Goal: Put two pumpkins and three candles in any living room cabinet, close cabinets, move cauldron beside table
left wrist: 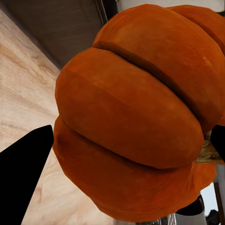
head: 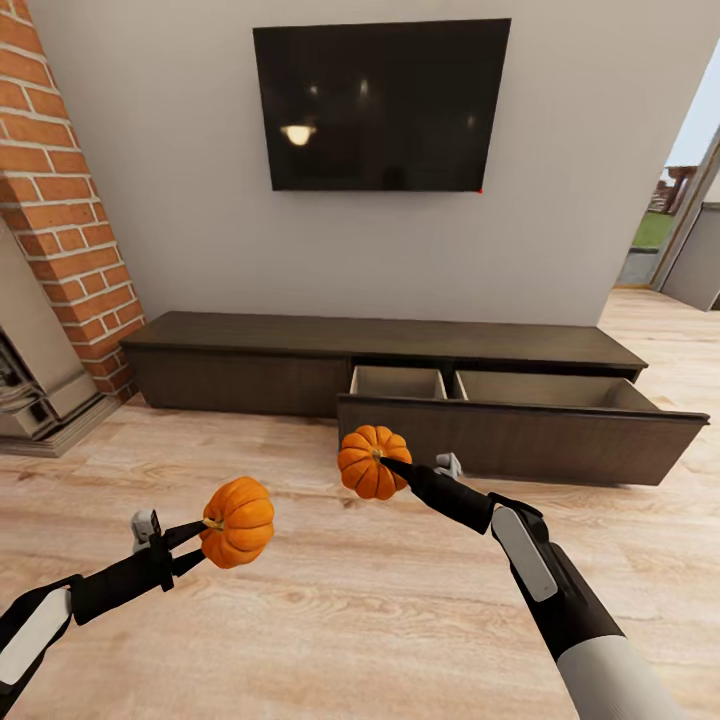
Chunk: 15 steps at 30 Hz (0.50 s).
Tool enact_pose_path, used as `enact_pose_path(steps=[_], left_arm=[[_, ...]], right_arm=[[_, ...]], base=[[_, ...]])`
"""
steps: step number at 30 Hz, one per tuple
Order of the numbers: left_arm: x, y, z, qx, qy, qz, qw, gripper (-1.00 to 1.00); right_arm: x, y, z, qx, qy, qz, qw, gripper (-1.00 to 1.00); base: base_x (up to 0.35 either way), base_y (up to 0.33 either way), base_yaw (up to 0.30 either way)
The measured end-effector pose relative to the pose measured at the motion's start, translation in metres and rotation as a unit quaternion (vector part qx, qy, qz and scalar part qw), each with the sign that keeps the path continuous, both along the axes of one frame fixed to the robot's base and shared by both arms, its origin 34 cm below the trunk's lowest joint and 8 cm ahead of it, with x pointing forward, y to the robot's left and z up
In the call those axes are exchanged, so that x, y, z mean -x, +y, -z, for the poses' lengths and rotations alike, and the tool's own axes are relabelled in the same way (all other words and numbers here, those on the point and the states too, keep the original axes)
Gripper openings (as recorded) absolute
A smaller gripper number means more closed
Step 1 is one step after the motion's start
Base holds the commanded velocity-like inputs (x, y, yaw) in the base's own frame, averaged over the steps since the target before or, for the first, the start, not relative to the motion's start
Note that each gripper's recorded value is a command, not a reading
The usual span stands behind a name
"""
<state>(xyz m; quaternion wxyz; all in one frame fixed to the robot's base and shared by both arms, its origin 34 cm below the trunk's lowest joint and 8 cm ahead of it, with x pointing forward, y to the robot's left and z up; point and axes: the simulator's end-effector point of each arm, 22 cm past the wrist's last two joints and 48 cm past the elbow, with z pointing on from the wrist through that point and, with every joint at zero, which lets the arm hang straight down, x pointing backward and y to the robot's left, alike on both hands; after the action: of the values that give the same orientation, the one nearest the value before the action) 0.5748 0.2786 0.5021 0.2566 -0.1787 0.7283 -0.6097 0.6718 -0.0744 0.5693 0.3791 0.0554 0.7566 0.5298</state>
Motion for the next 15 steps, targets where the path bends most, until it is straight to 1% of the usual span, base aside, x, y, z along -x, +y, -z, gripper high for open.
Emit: enact_pose_path(steps=[5, 7, 15], left_arm=[[0.000, 0.000, -0.007, 0.000, -0.006, 0.000, 1.0000, -1.00], [0.000, 0.000, -0.005, -0.001, -0.005, 0.000, 1.0000, -1.00], [0.000, 0.000, -0.016, 0.000, -0.014, 0.000, 0.9999, -1.00]], right_arm=[[0.002, -0.002, 0.004, 0.002, 0.007, 0.002, 1.0000, -1.00], [0.002, -0.002, 0.007, 0.004, 0.010, 0.002, 0.9999, -1.00], [0.003, -0.002, -0.005, 0.002, 0.002, 0.002, 1.0000, -1.00]], base=[[0.000, 0.000, 0.105], [0.000, 0.000, 0.105], [0.000, 0.000, 0.105]])
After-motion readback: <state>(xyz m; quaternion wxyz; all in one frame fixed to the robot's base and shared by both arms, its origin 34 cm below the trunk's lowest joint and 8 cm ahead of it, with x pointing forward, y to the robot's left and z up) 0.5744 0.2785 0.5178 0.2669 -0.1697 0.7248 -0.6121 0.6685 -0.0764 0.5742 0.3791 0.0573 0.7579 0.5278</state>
